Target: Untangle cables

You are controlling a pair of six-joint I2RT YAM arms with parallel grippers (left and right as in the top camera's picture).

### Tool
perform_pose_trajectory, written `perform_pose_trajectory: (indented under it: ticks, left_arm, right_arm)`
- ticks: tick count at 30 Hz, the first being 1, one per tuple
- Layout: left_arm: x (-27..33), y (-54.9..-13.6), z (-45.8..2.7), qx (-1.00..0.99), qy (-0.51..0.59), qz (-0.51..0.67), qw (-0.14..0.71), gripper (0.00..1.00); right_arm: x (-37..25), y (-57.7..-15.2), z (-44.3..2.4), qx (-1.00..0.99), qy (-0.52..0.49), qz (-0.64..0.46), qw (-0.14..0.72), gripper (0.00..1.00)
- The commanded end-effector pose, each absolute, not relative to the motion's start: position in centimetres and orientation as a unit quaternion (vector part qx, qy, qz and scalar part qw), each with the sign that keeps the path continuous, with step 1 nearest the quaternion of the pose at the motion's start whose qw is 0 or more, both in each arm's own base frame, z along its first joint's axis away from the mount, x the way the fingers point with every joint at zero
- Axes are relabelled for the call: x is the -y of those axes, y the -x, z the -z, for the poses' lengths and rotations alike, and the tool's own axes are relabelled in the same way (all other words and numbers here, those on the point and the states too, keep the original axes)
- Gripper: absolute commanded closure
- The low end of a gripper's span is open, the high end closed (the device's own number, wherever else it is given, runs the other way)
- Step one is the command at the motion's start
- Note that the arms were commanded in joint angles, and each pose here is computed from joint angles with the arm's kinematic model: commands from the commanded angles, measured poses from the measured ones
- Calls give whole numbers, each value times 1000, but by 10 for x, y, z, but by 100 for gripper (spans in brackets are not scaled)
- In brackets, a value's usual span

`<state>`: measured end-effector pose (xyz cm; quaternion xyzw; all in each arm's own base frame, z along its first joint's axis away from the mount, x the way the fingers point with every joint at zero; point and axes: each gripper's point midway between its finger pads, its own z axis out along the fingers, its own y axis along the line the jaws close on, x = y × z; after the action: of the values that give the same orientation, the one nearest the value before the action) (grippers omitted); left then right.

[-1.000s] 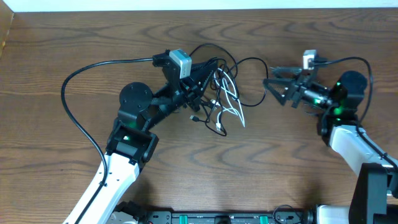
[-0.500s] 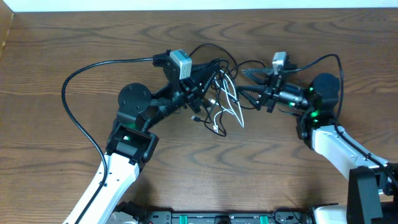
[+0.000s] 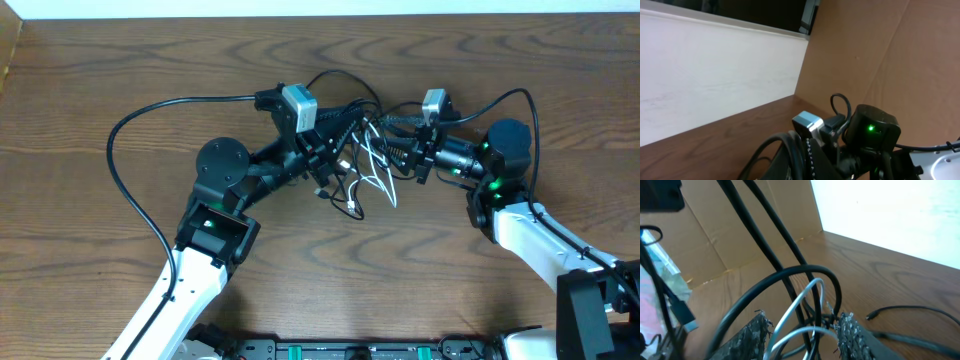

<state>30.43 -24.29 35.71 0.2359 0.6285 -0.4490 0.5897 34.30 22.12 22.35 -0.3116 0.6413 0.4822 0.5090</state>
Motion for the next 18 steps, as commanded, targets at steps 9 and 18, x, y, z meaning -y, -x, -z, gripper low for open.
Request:
perform_pose_trajectory:
  ticks: [9, 18]
  left_arm:
    - [245, -296, -372, -607, -247, 457, 601, 92]
    - [231, -320, -346, -663, -196, 406, 598, 92]
  right_arm:
    - [-227, -340, -223, -627, 342, -463, 524, 99]
    - [-202, -354, -223, -656, 284, -476, 513, 99]
